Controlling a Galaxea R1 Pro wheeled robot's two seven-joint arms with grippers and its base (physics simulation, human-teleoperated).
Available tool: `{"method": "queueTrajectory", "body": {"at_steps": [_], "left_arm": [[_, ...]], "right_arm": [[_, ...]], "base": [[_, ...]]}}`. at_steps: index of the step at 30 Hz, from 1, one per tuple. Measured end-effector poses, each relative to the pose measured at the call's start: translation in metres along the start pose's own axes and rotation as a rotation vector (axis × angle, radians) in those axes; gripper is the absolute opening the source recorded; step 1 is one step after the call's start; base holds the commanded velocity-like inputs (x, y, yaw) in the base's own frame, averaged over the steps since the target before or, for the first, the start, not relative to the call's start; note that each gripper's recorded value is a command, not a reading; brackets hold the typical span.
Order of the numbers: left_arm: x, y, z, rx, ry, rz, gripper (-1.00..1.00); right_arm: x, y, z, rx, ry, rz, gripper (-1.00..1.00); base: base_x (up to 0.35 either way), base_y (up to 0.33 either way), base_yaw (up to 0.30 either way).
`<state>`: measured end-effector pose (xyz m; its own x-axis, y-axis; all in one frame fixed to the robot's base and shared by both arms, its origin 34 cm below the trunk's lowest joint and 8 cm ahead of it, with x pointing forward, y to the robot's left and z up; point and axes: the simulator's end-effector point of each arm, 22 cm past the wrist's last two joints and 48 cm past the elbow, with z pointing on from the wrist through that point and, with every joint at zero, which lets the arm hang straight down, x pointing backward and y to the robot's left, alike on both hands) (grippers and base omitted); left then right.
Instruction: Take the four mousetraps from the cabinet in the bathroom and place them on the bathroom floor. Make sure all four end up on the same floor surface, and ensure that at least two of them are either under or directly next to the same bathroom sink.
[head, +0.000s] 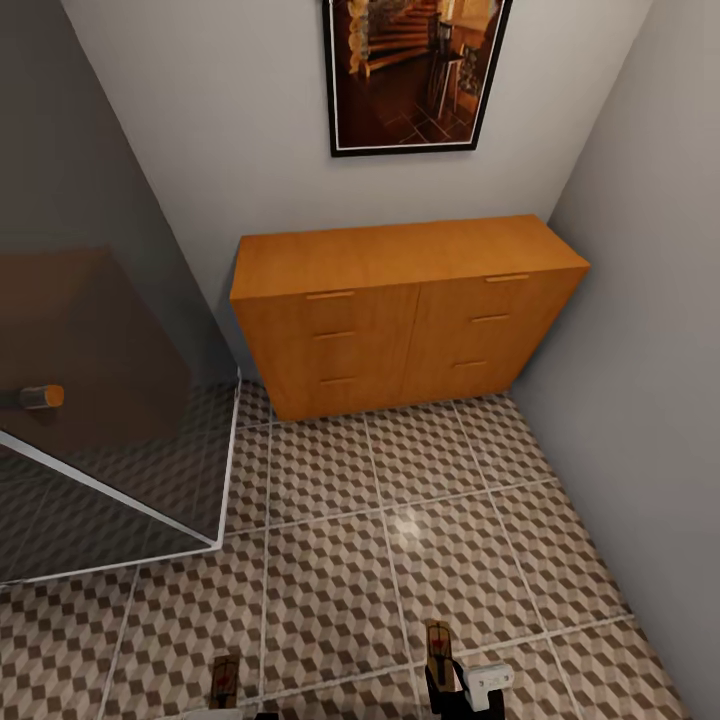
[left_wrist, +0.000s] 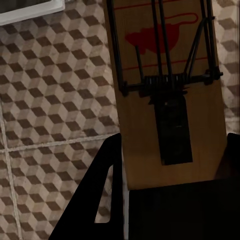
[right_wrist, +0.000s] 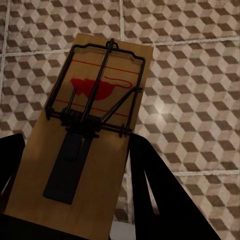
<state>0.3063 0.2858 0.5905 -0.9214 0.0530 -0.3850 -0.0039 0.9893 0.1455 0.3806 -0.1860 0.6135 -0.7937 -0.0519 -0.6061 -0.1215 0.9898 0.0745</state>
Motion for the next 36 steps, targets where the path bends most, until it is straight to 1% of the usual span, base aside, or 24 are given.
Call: {"method": "queueTrajectory", "body": {"at_steps": [36], "left_arm": [[-0.022,-0.002,-0.003,0.0,-0.047,-0.009,-1.0]], "right_arm": [[-0.027,-0.002,0.0,0.003,-0.057,-0.008,-1.0]], "base": [[0.0,0.0,0.0]]}}
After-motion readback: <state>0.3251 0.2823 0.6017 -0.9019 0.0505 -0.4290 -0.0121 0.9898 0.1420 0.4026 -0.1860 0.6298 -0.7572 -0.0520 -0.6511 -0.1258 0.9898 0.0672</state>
